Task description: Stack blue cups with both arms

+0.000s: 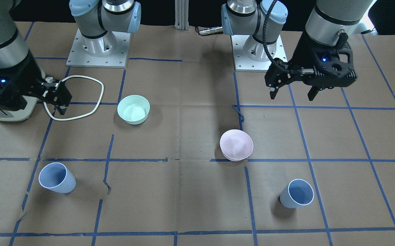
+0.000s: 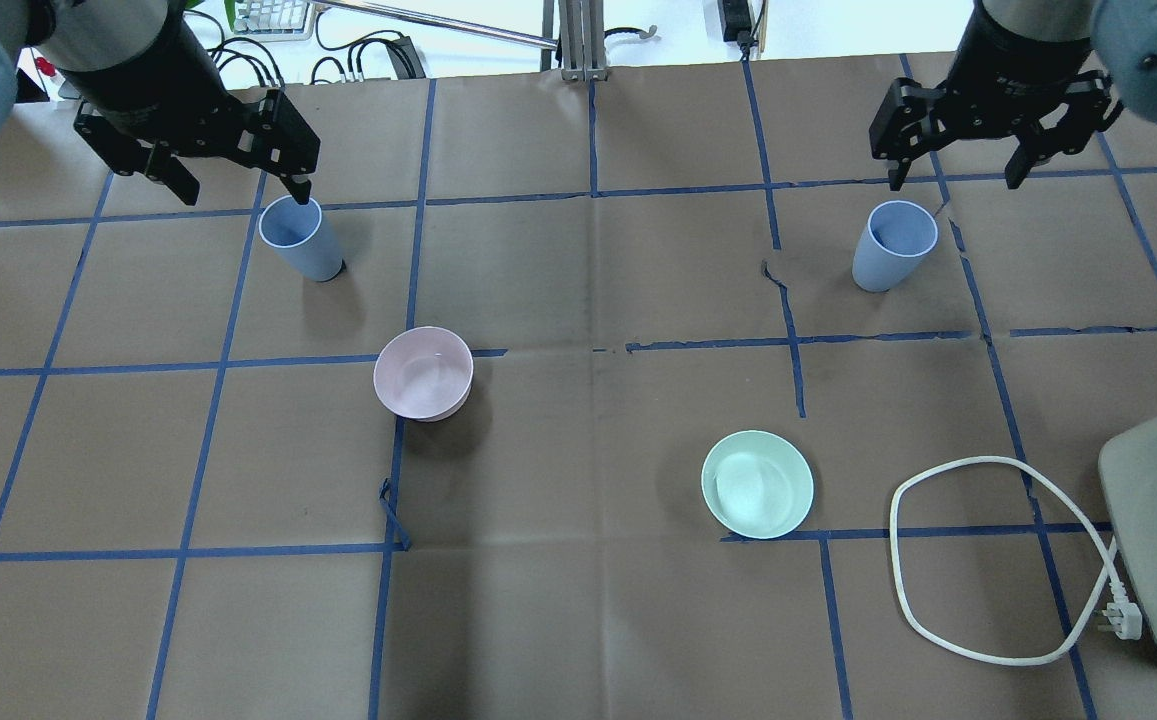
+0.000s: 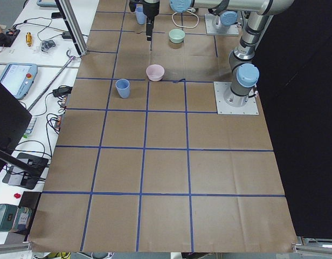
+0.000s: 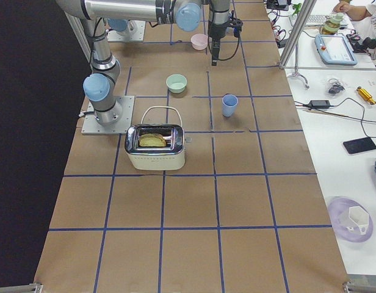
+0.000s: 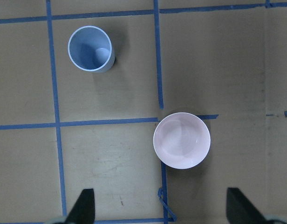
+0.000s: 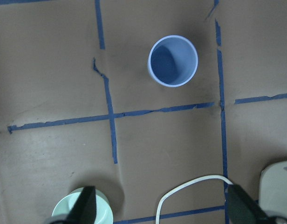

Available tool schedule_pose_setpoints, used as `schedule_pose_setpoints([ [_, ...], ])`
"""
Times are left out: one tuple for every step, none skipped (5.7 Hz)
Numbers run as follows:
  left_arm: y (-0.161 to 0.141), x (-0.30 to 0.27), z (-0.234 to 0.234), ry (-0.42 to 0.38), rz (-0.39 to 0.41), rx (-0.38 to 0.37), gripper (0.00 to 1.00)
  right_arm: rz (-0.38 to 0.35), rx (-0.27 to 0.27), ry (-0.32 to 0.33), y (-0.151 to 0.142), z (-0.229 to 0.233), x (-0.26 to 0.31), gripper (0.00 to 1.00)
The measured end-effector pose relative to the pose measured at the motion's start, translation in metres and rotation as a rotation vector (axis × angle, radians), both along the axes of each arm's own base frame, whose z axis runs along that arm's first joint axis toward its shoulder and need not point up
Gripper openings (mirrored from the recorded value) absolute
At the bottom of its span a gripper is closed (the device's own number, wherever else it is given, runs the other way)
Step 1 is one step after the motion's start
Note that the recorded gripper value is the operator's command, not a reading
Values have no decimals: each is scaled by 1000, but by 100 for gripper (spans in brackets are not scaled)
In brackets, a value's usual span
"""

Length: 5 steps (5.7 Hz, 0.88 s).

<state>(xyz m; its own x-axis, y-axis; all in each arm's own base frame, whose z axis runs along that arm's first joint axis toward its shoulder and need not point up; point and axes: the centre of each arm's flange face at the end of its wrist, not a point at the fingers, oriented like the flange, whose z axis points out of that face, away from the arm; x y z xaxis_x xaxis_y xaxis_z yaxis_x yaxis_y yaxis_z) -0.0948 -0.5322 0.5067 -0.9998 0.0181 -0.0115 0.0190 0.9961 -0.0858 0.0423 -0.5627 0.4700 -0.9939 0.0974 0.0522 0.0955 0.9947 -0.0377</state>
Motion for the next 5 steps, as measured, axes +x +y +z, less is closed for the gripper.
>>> schedule_pose_setpoints([
  [-30, 19, -22, 1, 18, -18, 99, 32, -18, -35, -34, -13, -42, 100],
  [-61, 28, -53, -4, -1, -41, 99, 75, -39, -40, -66, -29, -64, 99],
  [-85, 33, -81, -11, -42, -54, 99, 106, -53, -38, -93, -53, -75, 99],
  [-103, 36, -109, -17, -84, -59, 99, 127, -42, -42, -109, -85, -81, 99],
  [-119, 38, -146, -23, -124, -55, 98, 140, -15, -52, -113, -125, -82, 99],
])
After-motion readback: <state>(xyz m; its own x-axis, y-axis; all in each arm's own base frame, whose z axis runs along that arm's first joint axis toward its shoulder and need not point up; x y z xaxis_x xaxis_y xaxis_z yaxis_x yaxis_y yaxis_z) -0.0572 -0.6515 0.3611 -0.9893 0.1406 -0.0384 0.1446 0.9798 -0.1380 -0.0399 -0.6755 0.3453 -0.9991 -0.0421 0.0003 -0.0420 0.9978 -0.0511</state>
